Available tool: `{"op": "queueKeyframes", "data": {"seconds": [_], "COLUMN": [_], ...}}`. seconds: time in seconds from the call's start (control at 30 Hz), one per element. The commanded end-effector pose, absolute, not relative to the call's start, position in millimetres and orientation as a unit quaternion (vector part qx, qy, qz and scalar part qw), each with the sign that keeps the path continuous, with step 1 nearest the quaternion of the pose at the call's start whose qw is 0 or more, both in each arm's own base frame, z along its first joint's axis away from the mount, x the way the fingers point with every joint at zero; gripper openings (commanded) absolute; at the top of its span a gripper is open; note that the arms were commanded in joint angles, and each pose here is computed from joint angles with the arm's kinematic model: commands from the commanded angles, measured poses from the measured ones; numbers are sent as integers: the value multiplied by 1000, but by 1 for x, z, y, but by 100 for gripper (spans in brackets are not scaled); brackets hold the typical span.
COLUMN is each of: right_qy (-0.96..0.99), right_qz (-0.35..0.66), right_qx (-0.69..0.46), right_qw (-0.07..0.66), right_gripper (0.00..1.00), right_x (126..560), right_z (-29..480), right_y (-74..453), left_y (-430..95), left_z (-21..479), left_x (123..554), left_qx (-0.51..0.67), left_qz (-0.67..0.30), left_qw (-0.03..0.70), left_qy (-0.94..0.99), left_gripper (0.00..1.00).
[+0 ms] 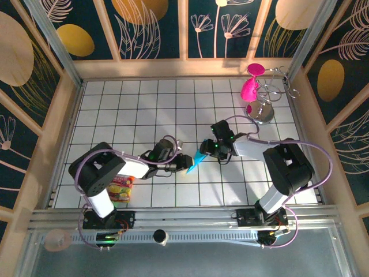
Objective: Fold a paper plane with a square sheet of paper (pick it up from the middle)
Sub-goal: Fold the wing for the fifth time at the center of the table.
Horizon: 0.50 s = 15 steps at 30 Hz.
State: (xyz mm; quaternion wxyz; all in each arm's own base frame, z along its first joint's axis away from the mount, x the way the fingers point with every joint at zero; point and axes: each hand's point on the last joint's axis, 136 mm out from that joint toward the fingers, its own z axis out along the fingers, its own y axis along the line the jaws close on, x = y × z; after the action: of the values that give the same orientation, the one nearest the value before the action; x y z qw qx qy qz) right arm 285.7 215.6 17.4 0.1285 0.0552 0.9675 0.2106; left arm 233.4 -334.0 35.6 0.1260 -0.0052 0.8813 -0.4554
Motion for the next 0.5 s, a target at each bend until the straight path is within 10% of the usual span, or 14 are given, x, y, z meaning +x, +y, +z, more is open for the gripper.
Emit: {"op": "queueKeyframes", "data": {"seconds": [0.0, 0.47], "right_qy": [978, 980], "right_qz": [156, 151], "right_qx": [66, 79], "right_qw": [119, 100], "right_gripper": [56, 56], "right_x": [284, 282], "right_z": [-21, -31], "right_y": [204, 205], "left_y": [-326, -337], "left_z": [43, 34], "left_x": [241, 230], "left_qx": [5, 57], "left_qz": [-423, -382], "left_qw": [154, 145], "left_qy": [893, 911], "left_gripper": [32, 42]}}
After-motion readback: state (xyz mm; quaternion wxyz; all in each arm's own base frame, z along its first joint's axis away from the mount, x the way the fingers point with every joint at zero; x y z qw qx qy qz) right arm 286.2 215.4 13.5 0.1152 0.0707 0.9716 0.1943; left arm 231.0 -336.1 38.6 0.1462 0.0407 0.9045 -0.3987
